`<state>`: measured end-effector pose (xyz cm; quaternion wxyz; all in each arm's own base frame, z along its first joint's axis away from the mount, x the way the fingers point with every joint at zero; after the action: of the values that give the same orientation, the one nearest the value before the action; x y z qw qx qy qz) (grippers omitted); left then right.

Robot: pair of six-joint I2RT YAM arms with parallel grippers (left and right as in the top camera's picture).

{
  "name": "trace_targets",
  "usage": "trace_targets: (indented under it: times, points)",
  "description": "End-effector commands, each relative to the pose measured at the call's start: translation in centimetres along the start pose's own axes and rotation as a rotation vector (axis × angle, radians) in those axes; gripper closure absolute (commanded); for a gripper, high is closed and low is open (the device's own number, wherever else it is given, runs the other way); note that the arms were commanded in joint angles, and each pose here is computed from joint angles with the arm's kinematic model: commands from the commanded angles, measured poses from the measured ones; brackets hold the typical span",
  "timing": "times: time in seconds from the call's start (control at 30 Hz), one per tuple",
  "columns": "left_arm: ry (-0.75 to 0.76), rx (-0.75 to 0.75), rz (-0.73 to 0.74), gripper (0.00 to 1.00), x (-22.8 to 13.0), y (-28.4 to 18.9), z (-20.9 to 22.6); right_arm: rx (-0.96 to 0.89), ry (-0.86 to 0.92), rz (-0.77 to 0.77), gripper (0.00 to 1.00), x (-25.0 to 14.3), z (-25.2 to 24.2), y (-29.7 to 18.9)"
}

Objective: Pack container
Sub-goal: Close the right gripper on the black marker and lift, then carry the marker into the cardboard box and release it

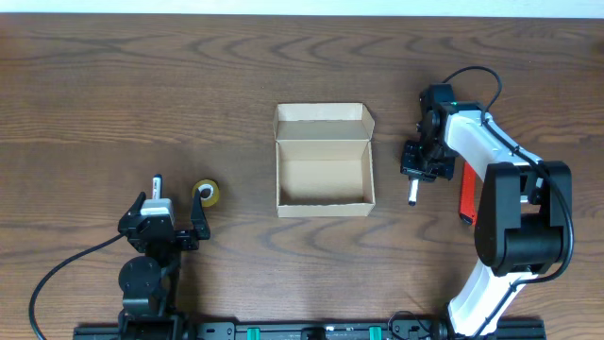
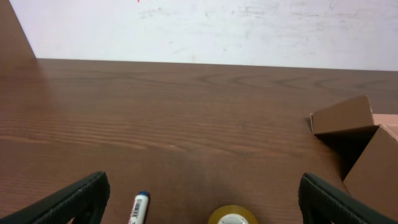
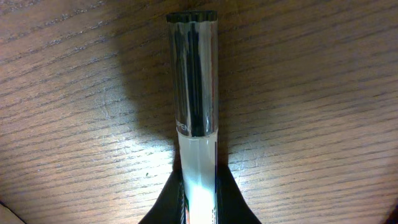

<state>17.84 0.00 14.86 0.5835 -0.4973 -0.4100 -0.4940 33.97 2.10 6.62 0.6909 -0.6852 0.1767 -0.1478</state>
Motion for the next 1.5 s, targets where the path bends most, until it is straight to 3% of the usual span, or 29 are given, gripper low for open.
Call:
trace_targets:
  times: [0.0, 0.3, 0.57, 0.7, 0.9, 1.0, 1.1, 1.47]
  points:
    - [-0.009, -0.009, 0.064, 0.05, -1.5, 0.1, -0.2, -0.013, -0.007, 0.008, 0.99, -0.3, 0.1, 0.8]
    - [-0.009, -0.009, 0.064, 0.05, -1.5, 0.1, -0.2, 0.084, -0.101, -0.049, 0.99, 0.6, 2.0, -1.3]
    - [-0.008, -0.009, 0.064, 0.05, -1.5, 0.1, -0.2, 0.244, -0.324, -0.324, 0.99, 1.2, 5.0, -11.8]
    - [-0.009, -0.009, 0.064, 0.05, -1.5, 0.1, -0.2, 0.321, -0.634, -0.456, 0.99, -1.3, 7.4, -16.6]
    - [-0.009, -0.01, 0.064, 0.05, -1.4, 0.1, -0.2, 0.432, -1.559, -0.475, 0.99, -10.1, 10.8, -18.6]
    - [-0.009, -0.011, 0.063, 0.05, -1.4, 0.1, -0.2, 0.424, -1.826, -0.479, 0.99, -12.9, 12.1, -18.2]
    - [-0.009, -0.011, 0.063, 0.05, -1.4, 0.1, -0.2, 0.417, -1.971, -0.474, 0.99, -14.2, 13.3, -17.4]
    - [-0.009, -0.012, 0.063, 0.05, -1.4, 0.1, -0.2, 0.303, -1.977, -0.248, 0.99, -12.1, 14.2, -11.0]
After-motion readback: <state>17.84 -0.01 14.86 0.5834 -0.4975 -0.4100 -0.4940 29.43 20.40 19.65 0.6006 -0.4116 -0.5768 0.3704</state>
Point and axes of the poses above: each gripper's point midway between its finger pads, its own y axis out along the fingers, its own z axis along the line the jaws close on, x = y × z, the point moved 7 cm from there along -y, back along the fingers, and after that the axes turned 11 degrees about y, right-handed, at the moved point
